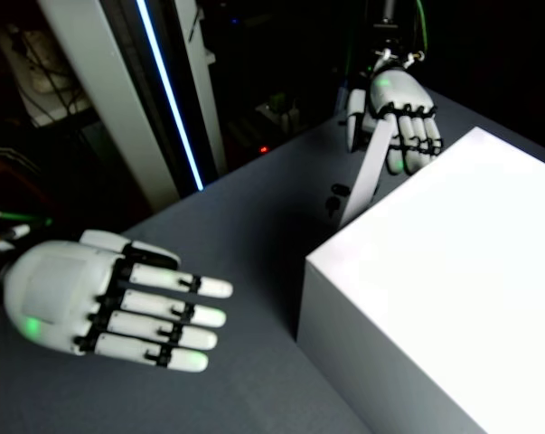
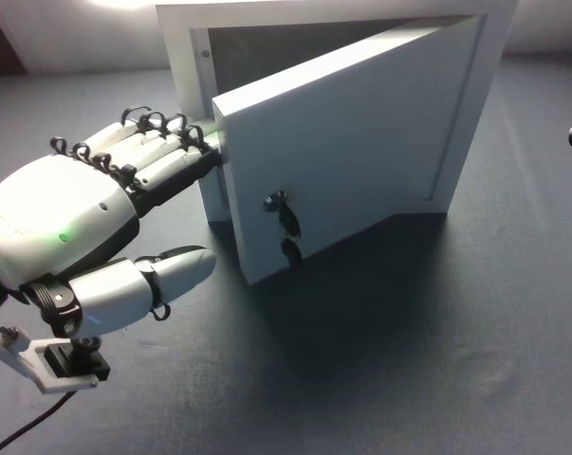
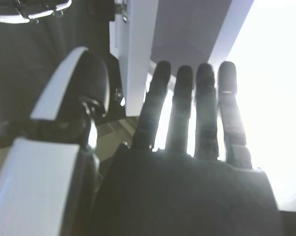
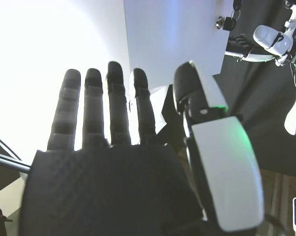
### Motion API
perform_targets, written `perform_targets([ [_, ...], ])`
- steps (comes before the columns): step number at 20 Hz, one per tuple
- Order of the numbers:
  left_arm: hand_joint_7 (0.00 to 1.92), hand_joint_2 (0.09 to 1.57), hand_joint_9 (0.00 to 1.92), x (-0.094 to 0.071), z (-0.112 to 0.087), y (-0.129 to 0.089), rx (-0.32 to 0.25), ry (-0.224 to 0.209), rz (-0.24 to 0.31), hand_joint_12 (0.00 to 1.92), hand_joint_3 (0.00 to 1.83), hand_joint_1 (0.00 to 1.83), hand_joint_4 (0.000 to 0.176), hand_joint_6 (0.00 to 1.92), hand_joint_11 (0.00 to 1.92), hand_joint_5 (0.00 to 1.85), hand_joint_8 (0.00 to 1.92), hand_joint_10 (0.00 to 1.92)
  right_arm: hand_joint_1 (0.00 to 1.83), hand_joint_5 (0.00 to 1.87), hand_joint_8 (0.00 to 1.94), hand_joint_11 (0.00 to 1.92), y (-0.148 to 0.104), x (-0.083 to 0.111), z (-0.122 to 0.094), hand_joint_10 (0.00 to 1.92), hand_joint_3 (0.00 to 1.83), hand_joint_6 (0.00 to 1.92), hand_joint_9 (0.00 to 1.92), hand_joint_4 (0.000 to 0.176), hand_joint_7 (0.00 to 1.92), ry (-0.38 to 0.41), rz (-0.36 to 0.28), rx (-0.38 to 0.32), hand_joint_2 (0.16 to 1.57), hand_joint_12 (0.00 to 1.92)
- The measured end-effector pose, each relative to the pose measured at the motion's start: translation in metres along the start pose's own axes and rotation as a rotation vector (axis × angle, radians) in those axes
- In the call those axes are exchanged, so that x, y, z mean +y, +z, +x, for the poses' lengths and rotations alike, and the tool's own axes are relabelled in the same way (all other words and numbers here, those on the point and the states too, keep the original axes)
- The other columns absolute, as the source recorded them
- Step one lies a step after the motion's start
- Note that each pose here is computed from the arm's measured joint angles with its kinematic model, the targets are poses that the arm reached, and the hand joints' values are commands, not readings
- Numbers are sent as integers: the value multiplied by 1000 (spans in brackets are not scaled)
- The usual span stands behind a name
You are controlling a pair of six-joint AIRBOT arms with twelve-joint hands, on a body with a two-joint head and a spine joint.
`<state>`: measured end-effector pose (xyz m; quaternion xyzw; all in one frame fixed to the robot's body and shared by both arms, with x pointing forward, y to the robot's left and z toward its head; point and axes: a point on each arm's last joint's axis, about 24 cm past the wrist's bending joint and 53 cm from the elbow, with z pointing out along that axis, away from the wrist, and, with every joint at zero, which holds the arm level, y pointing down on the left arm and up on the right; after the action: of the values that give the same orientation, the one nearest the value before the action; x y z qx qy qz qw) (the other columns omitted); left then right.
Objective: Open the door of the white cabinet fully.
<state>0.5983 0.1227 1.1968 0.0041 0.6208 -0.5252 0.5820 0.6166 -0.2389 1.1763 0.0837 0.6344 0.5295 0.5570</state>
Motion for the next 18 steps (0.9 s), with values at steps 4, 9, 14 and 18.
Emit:
perform_targets([
  [4, 119, 1499, 94, -7, 5, 1, 19, -4, 24, 373, 3, 123, 0, 5, 0, 92, 7, 8, 632, 298, 2, 28, 0, 0, 0, 3, 3, 4, 154, 60, 269, 2, 0, 0, 1365, 46],
  [9, 96, 1489, 84, -10, 8, 2, 26, -17, 36, 429, 0, 116, 0, 2, 0, 78, 1, 4, 663, 297, 0, 24, 0, -2, 1, 0, 3, 0, 132, 33, 267, 15, 2, -2, 1366, 45],
  [14, 120, 1454, 119, -17, 25, 6, 69, -51, 61, 344, 0, 309, 0, 13, 0, 118, 7, 10, 647, 319, 2, 48, 0, -2, 1, 6, 1, 3, 173, 43, 292, 15, 2, -3, 1360, 57],
  [18, 146, 1446, 143, -15, 38, 9, 106, -56, 59, 228, 0, 409, 0, 8, 31, 158, 2, 3, 750, 322, 2, 69, 0, -3, 0, 4, 0, 2, 181, 17, 282, 18, 5, -10, 1366, 63],
])
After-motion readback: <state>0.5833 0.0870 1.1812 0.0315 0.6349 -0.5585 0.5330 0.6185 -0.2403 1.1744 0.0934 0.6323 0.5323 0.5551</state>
